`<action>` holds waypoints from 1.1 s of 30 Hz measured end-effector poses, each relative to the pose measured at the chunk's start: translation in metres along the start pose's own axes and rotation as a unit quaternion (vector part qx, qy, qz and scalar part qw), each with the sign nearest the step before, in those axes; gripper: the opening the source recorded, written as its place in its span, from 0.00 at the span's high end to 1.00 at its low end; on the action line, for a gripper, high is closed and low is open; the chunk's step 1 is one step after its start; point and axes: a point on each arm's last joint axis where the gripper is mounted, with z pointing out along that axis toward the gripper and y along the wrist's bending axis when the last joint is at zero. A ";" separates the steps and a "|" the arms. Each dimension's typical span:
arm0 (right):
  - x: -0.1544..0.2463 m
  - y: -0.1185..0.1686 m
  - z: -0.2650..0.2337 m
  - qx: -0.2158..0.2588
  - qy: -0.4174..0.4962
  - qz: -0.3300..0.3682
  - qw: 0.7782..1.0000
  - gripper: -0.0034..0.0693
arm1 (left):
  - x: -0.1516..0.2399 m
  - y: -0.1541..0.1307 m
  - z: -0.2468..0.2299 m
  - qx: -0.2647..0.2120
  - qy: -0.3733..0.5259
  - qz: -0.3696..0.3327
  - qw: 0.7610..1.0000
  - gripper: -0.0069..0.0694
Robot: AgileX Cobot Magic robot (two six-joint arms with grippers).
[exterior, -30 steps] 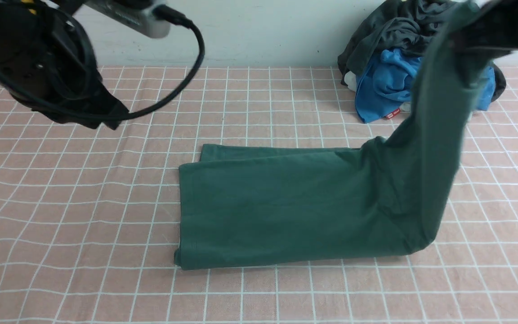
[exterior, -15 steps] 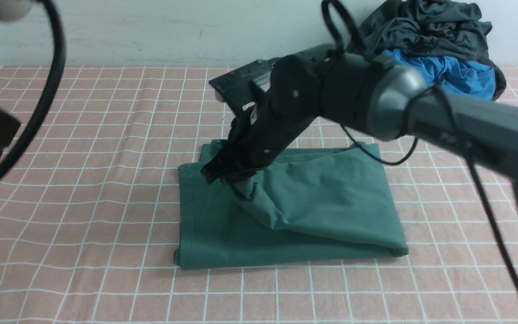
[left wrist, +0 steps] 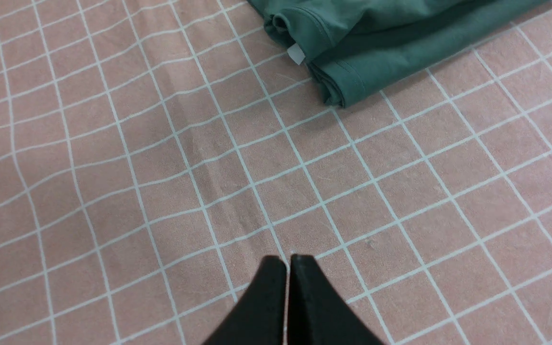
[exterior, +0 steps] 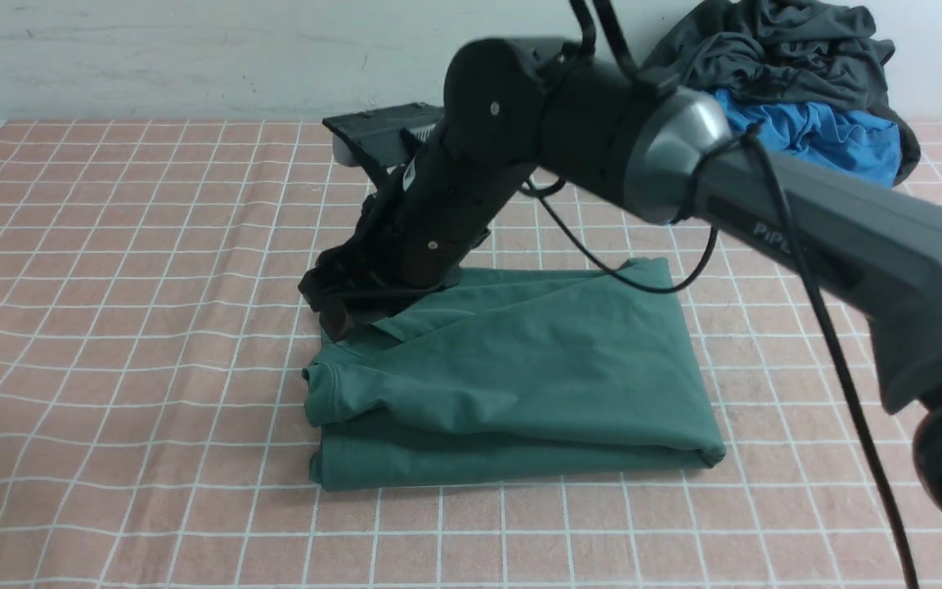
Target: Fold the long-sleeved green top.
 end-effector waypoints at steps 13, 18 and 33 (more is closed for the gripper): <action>0.051 0.015 -0.132 0.072 -0.023 -0.061 0.995 0.52 | 0.047 -0.004 -0.007 -0.012 -0.102 -0.033 0.994 0.91; 0.109 0.022 -0.177 0.077 -0.055 -0.064 0.993 0.68 | 0.049 -0.004 -0.008 -0.012 -0.098 -0.033 0.995 0.91; 0.232 0.031 -0.236 0.066 -0.235 -0.067 0.968 0.88 | 0.049 -0.004 -0.008 -0.012 -0.097 -0.033 0.995 0.91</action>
